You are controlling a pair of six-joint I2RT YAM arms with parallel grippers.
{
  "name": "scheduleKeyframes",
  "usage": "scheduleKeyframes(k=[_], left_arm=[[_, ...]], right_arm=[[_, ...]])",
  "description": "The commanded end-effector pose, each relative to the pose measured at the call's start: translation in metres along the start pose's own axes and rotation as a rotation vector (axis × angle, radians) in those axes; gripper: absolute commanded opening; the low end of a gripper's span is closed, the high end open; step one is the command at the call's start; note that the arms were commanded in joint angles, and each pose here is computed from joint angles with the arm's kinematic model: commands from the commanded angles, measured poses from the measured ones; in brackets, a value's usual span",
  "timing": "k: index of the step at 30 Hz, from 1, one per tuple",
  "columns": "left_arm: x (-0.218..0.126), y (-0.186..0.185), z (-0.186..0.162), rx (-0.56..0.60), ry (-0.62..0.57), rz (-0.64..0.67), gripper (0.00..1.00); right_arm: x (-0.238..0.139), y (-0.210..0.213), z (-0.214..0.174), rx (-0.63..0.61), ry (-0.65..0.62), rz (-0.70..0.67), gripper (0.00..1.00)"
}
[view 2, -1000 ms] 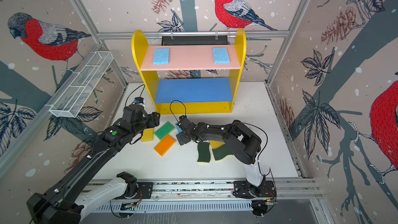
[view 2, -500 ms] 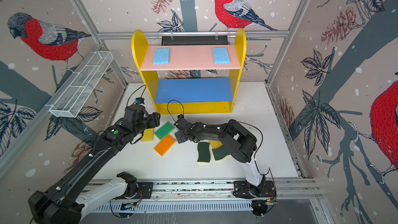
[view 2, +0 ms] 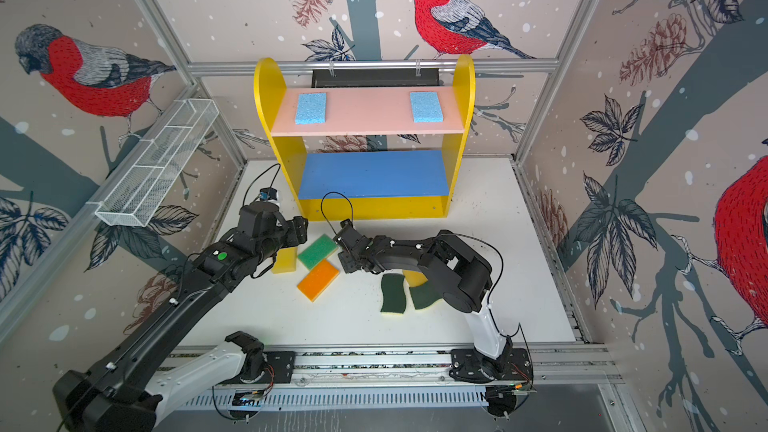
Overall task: Place and organize the cleaning sponges onto the shelf
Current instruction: 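Close the right gripper on the light-blue sponge's end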
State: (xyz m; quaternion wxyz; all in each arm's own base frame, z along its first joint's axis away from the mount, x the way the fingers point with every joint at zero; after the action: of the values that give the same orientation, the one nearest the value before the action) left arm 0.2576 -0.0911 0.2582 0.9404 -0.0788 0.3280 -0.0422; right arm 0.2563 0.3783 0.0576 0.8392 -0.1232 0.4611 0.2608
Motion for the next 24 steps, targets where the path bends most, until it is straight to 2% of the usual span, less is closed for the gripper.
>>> scheduleKeyframes(k=[1, 3, 10, 18, 24], left_arm=[[-0.003, 0.001, 0.006, 0.006, -0.032, 0.005, 0.77], [-0.003, 0.001, 0.007, 0.009, -0.036, 0.006, 0.77], [-0.003, 0.001, 0.009, 0.007, -0.044, 0.011, 0.77], [-0.004, 0.001, 0.012, 0.001, -0.052, 0.006, 0.77], [-0.008, 0.000, 0.018, 0.003, -0.067, 0.008, 0.77]], right_arm=[[0.001, -0.007, -0.026, -0.023, 0.126, -0.023, 0.68], [0.001, -0.007, -0.025, -0.025, 0.125, -0.022, 0.64], [-0.005, -0.011, -0.022, -0.016, 0.120, -0.015, 0.61], [-0.008, -0.017, -0.027, -0.010, 0.130, -0.029, 0.61], [-0.028, -0.018, -0.015, -0.003, 0.092, -0.029, 0.61]])
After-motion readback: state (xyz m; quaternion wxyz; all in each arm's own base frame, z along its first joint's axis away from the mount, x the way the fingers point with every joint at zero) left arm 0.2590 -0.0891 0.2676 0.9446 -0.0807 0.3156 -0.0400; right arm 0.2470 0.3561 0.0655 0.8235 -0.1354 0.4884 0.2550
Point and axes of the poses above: each gripper's point midway between its finger pads, its own x axis out along the fingers, its own y axis along the line the jaws close on, z = x × y, the point moved 5 cm from there along -x, back along the fingers, and after that the axes turned 3 degrees about x, right-handed, at the moved point
